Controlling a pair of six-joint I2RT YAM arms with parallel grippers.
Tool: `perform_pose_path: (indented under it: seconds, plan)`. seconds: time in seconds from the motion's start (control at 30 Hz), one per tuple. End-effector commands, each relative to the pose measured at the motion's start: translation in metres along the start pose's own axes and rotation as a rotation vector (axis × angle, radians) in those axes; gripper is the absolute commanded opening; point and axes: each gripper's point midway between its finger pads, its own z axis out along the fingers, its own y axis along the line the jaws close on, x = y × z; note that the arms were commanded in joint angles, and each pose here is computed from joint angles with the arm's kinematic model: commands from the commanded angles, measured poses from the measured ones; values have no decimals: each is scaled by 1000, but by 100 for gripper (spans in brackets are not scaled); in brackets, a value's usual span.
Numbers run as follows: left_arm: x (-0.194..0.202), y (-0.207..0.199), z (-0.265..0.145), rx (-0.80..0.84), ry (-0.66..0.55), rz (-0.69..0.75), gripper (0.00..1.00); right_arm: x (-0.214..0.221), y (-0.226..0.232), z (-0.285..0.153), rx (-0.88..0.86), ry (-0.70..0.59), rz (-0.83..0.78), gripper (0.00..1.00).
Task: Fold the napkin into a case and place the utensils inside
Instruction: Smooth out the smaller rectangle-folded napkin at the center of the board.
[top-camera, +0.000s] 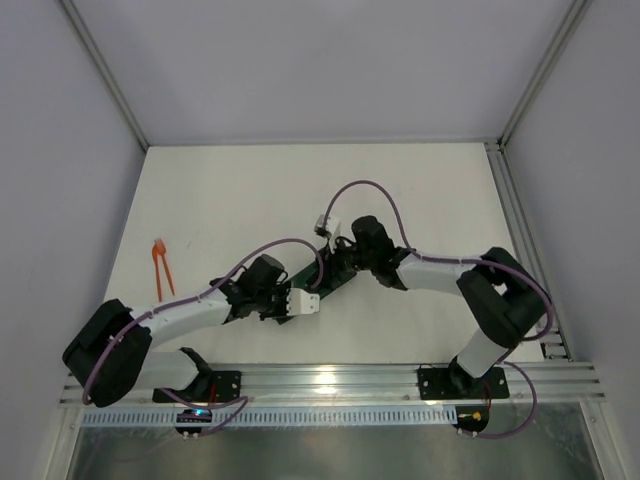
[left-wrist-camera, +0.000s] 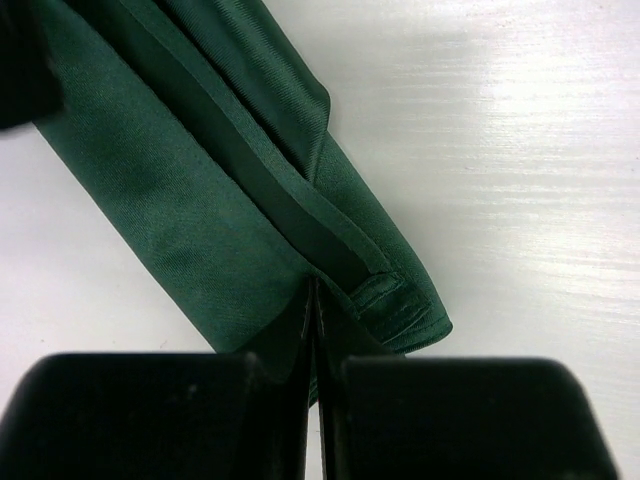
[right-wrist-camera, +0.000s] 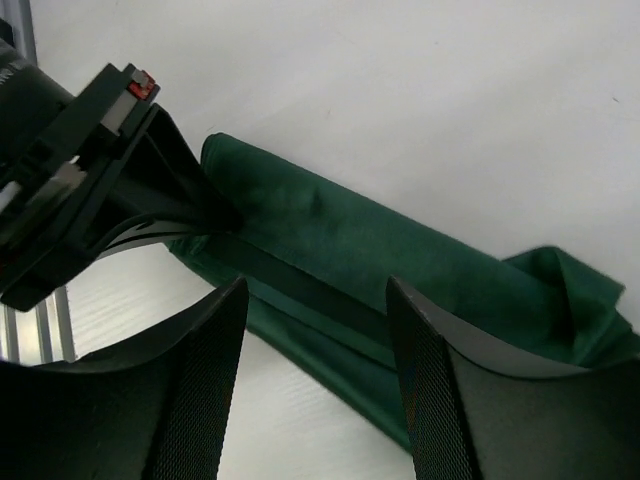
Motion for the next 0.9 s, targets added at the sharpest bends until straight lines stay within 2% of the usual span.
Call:
perform_pose_path:
  seconds: [0.0, 0.07, 0.17, 0.27, 0.3, 0.47, 0.73, 0.87]
  plan:
    - [2, -9, -4, 8, -23, -26, 0, -14, 11, 24, -174, -8, -114, 62]
    - [2, -9, -6, -6, -33, -22, 0, 4, 8, 37, -178, 48, -90, 62]
    - [4, -11, -7, -13, -45, -12, 0, 25, 17, 45, -144, 87, -171, 64]
    - [3, -13, -8, -11, -56, -8, 0, 35, 29, 44, -150, 79, -216, 65]
    - [3, -12, -8, -11, -58, -11, 0, 29, 31, 44, -154, 44, -235, 66]
    - [-1, -10, -9, -20, -84, -19, 0, 35, 40, 42, -191, 27, -283, 67]
    - [-9, -12, -18, -12, -134, -19, 0, 45, 28, 53, -110, 47, -304, 67]
    - [-11, -12, -18, -1, -138, -29, 0, 53, 17, 53, -39, 82, -311, 62]
